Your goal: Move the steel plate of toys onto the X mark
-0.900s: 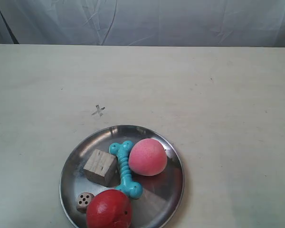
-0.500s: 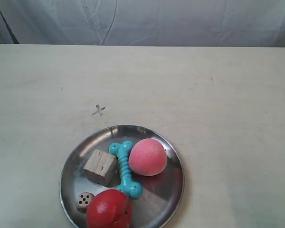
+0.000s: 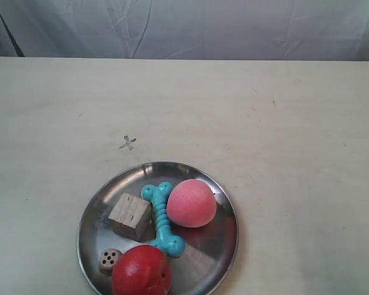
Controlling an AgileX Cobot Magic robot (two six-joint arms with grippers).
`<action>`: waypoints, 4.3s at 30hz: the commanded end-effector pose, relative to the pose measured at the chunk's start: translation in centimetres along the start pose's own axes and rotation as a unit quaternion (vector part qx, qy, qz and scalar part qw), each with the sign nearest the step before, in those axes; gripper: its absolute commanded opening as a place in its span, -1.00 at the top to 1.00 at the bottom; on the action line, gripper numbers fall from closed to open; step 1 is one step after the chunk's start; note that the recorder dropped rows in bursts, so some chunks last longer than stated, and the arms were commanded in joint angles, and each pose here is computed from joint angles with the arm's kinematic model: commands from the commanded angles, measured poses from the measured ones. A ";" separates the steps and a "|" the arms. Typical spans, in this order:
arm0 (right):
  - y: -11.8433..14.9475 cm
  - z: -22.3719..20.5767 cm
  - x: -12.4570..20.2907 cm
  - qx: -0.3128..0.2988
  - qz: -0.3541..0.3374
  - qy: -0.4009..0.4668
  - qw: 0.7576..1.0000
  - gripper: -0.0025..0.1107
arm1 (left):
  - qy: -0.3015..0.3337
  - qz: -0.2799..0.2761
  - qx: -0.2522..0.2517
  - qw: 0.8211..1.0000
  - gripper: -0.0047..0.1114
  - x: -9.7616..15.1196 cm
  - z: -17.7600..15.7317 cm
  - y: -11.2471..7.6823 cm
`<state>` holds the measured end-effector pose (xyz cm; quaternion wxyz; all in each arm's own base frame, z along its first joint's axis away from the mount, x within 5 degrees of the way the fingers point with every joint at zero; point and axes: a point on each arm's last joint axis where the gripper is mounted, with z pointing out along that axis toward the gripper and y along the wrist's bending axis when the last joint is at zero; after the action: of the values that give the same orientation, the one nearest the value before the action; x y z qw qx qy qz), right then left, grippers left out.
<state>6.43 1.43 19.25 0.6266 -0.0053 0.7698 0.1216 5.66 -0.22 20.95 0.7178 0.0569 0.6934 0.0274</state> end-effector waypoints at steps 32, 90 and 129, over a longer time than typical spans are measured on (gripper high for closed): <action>-0.7 24.2 -11.0 0.095 0.035 0.132 0.986 0.97 | -0.043 0.050 0.020 0.998 0.92 -9.3 22.3 0.3; 2.4 14.7 2.8 -0.147 0.221 0.596 0.758 0.36 | 0.625 -0.141 0.268 0.720 0.15 0.7 23.4 -4.6; 5.4 12.8 6.9 -0.044 0.334 0.508 0.793 0.06 | 0.664 -0.182 0.345 0.638 -0.01 7.9 24.6 -6.7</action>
<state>16.76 9.60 11.54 0.0569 0.1681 0.9163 0.3591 30.37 -6.79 12.86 -0.0150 0.1392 0.9417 -0.3060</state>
